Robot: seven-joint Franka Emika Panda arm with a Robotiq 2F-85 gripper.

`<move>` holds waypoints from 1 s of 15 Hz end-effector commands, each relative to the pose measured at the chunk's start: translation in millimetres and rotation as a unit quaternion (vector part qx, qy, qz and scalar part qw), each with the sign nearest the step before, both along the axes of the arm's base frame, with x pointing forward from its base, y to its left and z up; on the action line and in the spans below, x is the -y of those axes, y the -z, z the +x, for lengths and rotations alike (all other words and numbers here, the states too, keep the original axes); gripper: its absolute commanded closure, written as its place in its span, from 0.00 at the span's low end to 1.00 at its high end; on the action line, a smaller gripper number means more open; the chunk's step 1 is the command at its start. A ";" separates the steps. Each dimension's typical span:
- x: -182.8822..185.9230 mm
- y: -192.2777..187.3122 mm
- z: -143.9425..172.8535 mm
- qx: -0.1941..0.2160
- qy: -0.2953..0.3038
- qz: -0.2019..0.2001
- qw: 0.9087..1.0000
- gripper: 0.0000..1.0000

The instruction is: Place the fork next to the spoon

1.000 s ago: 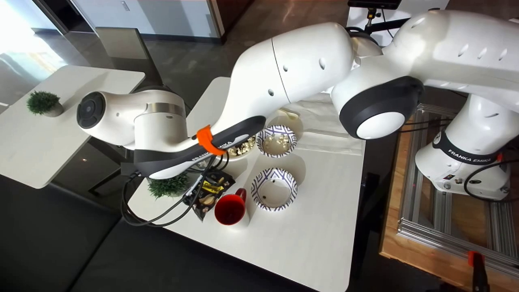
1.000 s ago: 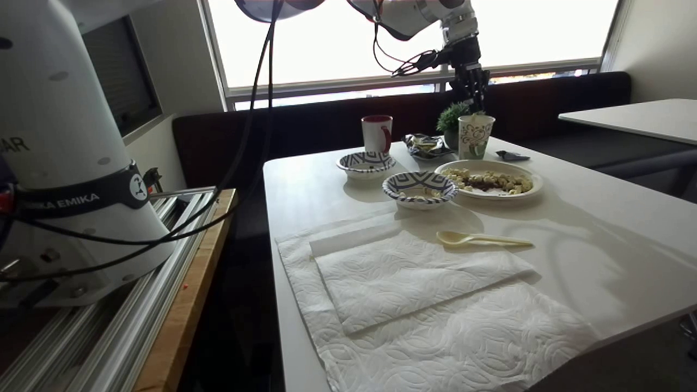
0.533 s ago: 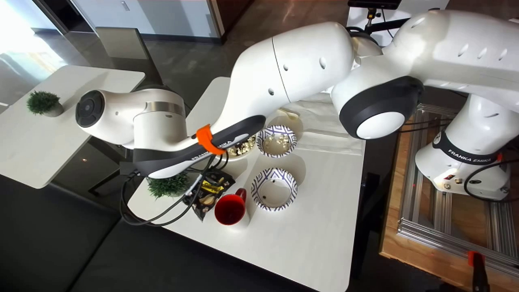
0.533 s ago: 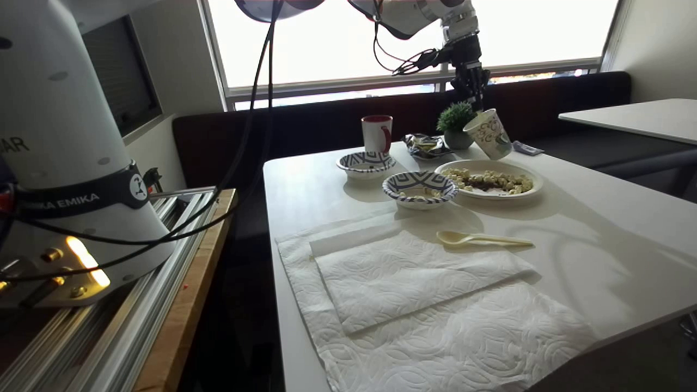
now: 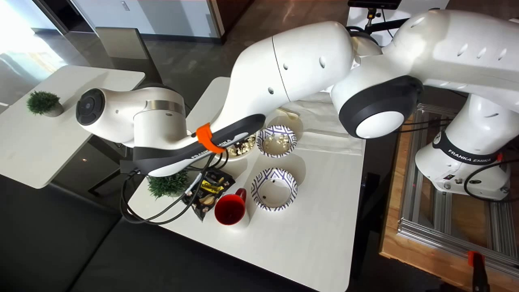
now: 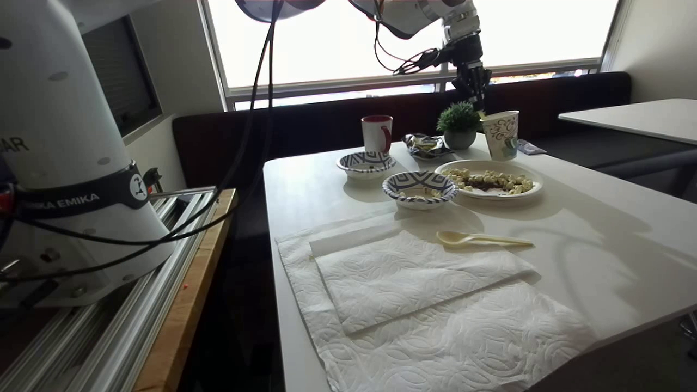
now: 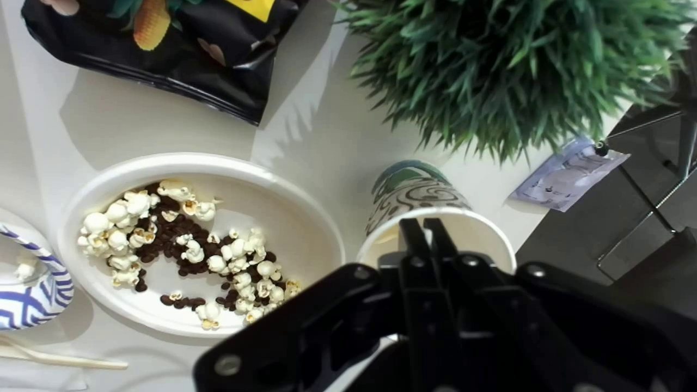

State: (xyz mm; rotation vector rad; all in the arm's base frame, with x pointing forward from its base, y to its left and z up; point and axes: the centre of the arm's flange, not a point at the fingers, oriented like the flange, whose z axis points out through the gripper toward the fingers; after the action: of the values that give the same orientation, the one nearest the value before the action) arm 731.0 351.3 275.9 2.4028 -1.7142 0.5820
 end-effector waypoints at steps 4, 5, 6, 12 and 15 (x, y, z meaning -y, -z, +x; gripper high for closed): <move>-4.7 -21.4 23.5 -0.005 0.011 0.014 1.000 0.99; -3.4 -24.0 23.4 -0.007 0.012 0.015 1.000 0.99; -1.7 -27.3 23.4 -0.006 0.015 0.016 1.000 0.99; 7.8 -52.1 18.5 -0.004 0.032 0.018 0.999 0.99; 10.5 -74.5 11.9 -0.002 0.037 0.024 0.999 0.99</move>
State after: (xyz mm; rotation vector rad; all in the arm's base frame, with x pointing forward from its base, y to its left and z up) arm 735.7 335.8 321.3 2.3651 -1.7765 0.5858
